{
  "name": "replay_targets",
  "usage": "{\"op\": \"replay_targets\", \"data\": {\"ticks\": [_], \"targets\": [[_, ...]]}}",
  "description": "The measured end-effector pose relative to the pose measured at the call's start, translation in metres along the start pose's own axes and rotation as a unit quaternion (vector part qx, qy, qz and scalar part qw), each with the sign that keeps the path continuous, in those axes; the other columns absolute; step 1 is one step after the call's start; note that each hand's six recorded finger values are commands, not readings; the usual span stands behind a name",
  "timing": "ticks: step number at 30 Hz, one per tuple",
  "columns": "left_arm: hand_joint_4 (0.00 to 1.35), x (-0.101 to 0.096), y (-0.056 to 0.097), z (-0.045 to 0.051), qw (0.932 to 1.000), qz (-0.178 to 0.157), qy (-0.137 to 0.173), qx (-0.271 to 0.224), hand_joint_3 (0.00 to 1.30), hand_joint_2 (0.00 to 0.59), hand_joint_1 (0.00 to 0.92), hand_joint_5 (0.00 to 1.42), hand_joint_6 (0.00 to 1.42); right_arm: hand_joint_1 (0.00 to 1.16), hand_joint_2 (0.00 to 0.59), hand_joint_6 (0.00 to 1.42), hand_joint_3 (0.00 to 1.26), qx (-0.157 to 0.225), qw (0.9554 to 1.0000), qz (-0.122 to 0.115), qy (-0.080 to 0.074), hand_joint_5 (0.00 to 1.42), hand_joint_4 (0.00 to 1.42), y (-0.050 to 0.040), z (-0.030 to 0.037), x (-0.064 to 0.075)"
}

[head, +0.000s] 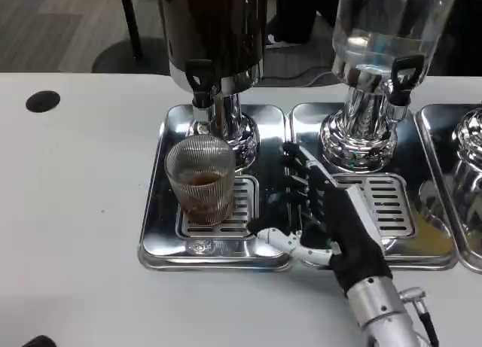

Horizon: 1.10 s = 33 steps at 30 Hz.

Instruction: Grasp the cup under the faucet to collect the drink, then remove the cup.

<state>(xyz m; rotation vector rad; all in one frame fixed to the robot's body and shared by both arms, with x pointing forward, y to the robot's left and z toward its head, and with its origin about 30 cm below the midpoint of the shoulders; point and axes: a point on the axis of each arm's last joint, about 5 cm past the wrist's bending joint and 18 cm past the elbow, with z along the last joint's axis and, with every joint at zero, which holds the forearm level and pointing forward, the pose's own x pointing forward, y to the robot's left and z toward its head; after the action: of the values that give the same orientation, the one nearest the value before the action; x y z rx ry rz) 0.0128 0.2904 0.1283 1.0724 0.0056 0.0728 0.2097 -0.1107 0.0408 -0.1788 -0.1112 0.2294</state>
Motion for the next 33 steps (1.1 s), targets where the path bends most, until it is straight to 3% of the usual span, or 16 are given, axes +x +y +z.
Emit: {"op": "replay_targets", "data": {"ticks": [2,7,25,33], "targets": [[0.00,-0.001,0.000,0.0000,1.0000,-0.001,0.003,-0.001,0.00,0.005,0.000,0.00,0.00,1.03,0.147,0.29,0.12,-0.002,0.9999,0.009,-0.007,0.23,0.15,0.0042,0.0030,0.004],[0.00,-0.003,-0.001,0.0001,1.0000,-0.003,0.005,-0.001,0.00,0.005,0.000,0.00,0.00,1.03,0.147,0.29,0.12,0.001,0.9999,0.014,-0.002,0.23,0.15,0.0082,0.0027,0.007],[0.00,-0.005,0.001,0.0001,1.0000,0.003,0.004,0.000,0.00,0.005,0.000,0.00,0.00,1.03,0.147,0.28,0.11,-0.002,0.9998,0.017,-0.012,0.23,0.15,0.0106,0.0097,0.021],[0.00,-0.009,0.002,-0.0004,1.0000,0.004,0.005,0.001,0.00,0.005,0.000,0.00,0.00,1.03,0.147,0.28,0.11,0.003,0.9994,0.030,-0.015,0.23,0.15,0.0203,0.0135,0.027]]}}
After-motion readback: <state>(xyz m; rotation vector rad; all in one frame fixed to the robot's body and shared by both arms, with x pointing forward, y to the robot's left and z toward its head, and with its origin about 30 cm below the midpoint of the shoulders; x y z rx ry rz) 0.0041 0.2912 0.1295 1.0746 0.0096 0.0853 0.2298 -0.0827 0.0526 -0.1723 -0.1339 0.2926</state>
